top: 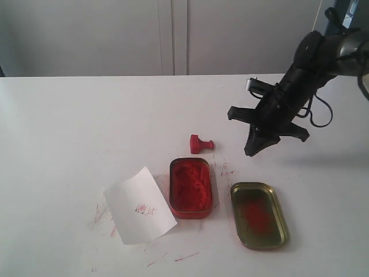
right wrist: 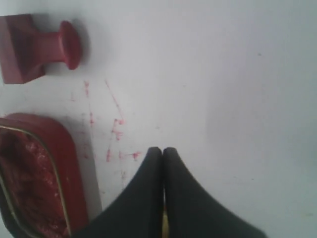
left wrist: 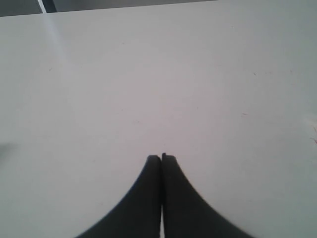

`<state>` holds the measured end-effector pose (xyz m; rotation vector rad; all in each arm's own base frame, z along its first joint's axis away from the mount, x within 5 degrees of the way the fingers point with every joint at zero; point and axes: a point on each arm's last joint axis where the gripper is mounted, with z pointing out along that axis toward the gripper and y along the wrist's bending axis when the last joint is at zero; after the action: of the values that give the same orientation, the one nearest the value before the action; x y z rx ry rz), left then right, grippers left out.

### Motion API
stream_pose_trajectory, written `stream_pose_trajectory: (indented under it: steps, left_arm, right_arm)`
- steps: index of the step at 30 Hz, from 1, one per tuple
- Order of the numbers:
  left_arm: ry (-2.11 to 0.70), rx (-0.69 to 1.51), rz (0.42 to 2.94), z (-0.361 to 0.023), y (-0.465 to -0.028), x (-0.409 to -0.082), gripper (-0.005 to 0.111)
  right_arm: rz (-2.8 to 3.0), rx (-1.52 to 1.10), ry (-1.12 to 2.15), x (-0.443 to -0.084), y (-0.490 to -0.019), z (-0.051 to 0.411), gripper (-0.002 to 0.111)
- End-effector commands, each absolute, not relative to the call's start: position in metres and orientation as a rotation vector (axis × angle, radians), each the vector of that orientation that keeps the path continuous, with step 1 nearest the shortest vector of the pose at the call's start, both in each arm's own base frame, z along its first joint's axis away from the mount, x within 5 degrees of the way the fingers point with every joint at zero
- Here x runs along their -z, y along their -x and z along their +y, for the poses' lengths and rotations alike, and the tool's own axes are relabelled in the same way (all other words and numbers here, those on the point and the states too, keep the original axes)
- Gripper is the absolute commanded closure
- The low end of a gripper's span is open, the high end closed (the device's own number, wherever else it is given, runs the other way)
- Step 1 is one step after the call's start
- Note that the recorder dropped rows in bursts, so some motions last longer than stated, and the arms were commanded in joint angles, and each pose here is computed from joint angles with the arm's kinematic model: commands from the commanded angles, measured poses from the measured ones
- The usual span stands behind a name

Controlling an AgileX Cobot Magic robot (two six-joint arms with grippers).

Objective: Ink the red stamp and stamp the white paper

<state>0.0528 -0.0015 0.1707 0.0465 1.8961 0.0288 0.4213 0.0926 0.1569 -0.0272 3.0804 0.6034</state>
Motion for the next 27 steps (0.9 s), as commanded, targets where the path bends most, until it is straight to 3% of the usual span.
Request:
stream_pose_trajectory:
  steps: [1, 8, 22, 27]
  left_arm:
    - [-0.045, -0.028, 1.9, -0.002, -0.053, -0.169, 0.107]
    - [-0.045, -0.028, 1.9, -0.002, -0.053, -0.169, 0.107]
    - [-0.045, -0.028, 1.9, -0.002, -0.053, -0.169, 0.107]
    - [-0.045, -0.028, 1.9, -0.002, -0.053, -0.169, 0.107]
  right_arm:
    - [3.097, -0.379, -0.086, -0.169, -0.419, 0.075, 0.108]
    - [3.129, -0.125, -0.073, -0.188, -0.41, 0.06, 0.108]
    - [3.082, -0.127, 0.04, -0.228, -0.394, 0.058, 0.108]
    - [3.111, -0.13, 0.103, -0.227, -0.373, 0.056, 0.108]
